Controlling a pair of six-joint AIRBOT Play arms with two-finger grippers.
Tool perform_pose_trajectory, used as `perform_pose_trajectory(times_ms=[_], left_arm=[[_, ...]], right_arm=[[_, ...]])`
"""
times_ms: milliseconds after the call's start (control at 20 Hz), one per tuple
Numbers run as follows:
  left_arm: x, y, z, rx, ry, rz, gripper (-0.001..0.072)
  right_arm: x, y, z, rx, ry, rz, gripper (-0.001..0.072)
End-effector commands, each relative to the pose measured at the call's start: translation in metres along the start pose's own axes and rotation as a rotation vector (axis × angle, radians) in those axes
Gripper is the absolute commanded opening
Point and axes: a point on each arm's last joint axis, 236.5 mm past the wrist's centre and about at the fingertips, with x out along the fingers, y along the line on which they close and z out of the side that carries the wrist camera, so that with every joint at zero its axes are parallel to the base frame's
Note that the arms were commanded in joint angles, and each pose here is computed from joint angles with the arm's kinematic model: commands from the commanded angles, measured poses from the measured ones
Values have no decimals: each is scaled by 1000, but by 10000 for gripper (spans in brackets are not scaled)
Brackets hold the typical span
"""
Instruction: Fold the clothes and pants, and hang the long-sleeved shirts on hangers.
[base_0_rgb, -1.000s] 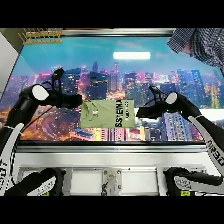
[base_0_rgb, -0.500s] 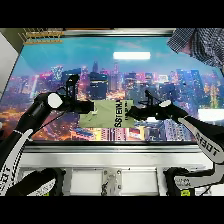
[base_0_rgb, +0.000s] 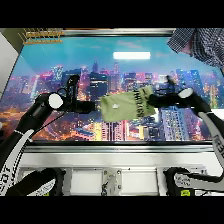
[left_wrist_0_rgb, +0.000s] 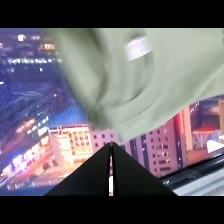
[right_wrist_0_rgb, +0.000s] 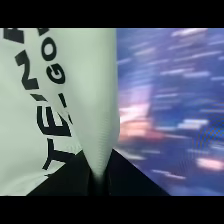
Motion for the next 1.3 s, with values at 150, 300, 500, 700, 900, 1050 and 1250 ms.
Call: perform_pose_trajectory(times_ms=[150,300,500,700,900,1050,1250], left_arm=[[0,0,0,-1,-1,0,7],[0,0,0,-28,-1,0,7],[0,0,0,-27,0,0,7],[0,0,0,-27,-2,0,8],[0,0,1,-26,-5,0,7],[0,0,2,-25,-8,1,7],[0,0,5,-26,-23,-1,7]], right_arm=[[-197,-235,26,389,-343,-457,14],[-241,-296,-11,623,-409,-520,14],[-237,-312,-53,733,-353,-519,14],[-212,-297,-76,756,-244,-471,14],[-200,-280,-94,774,-155,-428,336],[-203,-266,-107,785,-94,-415,485],[-250,-149,-28,341,-369,-414,484]])
